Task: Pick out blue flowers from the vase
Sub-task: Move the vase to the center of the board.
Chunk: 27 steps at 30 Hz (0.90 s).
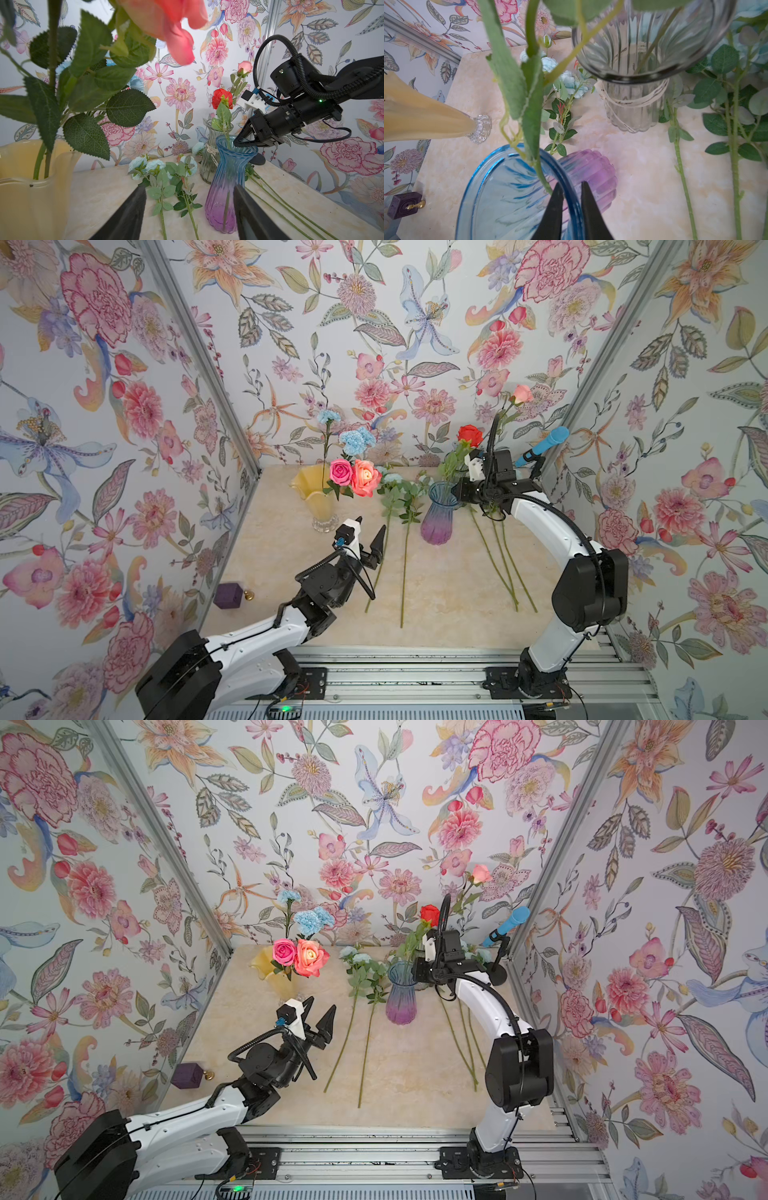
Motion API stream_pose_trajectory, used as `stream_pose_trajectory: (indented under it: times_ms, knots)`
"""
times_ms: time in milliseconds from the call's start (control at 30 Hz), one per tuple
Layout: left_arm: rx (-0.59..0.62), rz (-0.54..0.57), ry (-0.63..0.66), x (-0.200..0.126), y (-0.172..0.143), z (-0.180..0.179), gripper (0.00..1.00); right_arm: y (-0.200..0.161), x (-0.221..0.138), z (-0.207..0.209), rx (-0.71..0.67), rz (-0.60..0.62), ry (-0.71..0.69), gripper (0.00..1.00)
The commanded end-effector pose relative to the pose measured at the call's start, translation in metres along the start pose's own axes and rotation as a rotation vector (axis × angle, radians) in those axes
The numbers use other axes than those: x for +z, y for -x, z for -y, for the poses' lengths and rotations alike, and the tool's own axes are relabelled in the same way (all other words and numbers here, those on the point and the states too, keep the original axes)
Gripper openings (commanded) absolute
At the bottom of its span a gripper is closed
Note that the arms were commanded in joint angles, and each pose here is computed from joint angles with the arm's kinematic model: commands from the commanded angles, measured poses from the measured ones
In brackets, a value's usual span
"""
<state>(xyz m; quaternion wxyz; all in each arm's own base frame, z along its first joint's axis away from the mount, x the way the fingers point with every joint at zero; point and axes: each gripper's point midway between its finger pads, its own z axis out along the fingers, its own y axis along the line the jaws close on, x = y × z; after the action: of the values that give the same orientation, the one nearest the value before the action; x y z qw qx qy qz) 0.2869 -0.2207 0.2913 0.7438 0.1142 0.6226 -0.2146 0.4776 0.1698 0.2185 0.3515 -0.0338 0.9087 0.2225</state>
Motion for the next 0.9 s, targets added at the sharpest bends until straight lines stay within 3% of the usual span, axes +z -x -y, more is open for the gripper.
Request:
stream_pose_trajectory:
  times_ms: [0,133,467,633,767,867]
  knots:
    - [0.005,0.037,0.01,-0.005,0.01,-0.001,0.68,0.013,0.011,0.001,-0.013,0.017,0.0,0.02]
    - [0.001,0.047,0.013,-0.006,0.012,-0.002,0.68,0.022,0.018,0.0,-0.016,0.027,0.0,0.05]
    - [0.002,0.044,0.017,-0.007,0.011,-0.003,0.68,0.034,0.009,-0.007,-0.06,0.069,-0.014,0.35]
    - [0.0,0.044,0.03,-0.007,0.01,-0.006,0.68,0.045,-0.029,-0.015,-0.095,0.164,-0.049,0.5]
    - [-0.005,0.056,0.057,-0.011,0.012,-0.012,0.68,0.05,-0.078,-0.026,-0.141,0.272,-0.079,0.64]
    - [-0.004,0.06,0.083,-0.014,0.012,-0.017,0.68,0.046,-0.116,-0.034,-0.186,0.338,-0.089,0.69]
